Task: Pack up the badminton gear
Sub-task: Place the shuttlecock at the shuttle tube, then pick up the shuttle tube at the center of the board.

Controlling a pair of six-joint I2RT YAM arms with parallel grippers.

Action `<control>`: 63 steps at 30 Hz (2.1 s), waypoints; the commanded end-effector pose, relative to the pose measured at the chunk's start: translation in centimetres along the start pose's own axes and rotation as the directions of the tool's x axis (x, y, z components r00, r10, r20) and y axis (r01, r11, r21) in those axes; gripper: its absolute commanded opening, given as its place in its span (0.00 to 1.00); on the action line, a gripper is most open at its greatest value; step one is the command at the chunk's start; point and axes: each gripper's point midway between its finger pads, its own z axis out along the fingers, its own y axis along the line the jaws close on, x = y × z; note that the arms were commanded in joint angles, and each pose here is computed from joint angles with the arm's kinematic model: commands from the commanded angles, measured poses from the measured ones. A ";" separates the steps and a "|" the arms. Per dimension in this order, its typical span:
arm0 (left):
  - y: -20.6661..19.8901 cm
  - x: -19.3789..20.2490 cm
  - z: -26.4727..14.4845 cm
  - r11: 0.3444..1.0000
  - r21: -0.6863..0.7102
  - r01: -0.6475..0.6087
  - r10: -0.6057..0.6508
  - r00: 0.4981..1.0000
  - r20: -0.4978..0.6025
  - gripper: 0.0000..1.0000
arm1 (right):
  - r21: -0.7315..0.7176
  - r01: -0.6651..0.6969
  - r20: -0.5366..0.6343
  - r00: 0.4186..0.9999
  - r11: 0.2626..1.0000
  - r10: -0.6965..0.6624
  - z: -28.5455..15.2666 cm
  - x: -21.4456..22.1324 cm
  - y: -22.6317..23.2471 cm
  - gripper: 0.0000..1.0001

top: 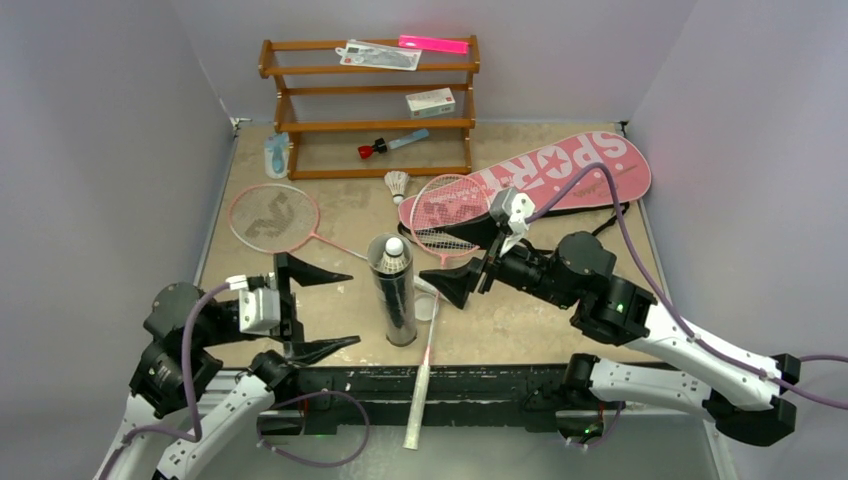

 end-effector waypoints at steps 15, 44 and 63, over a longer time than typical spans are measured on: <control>5.7 8.0 2.2 0.977 -0.198 0.083 -0.097 0.993 -0.060 0.92 | 0.010 -0.009 0.066 0.998 1.000 0.008 -2.9 0.7 -0.3 0.96; 7.2 8.7 6.5 0.994 -0.062 0.095 -0.095 0.995 -0.002 0.95 | 0.054 0.031 0.041 0.999 0.998 -0.033 -4.0 1.6 -1.2 0.97; 8.9 10.0 5.7 0.973 -0.187 0.137 -0.164 0.977 -0.139 0.43 | 0.247 -0.015 -0.030 0.999 0.969 0.023 -2.0 6.0 -5.0 0.96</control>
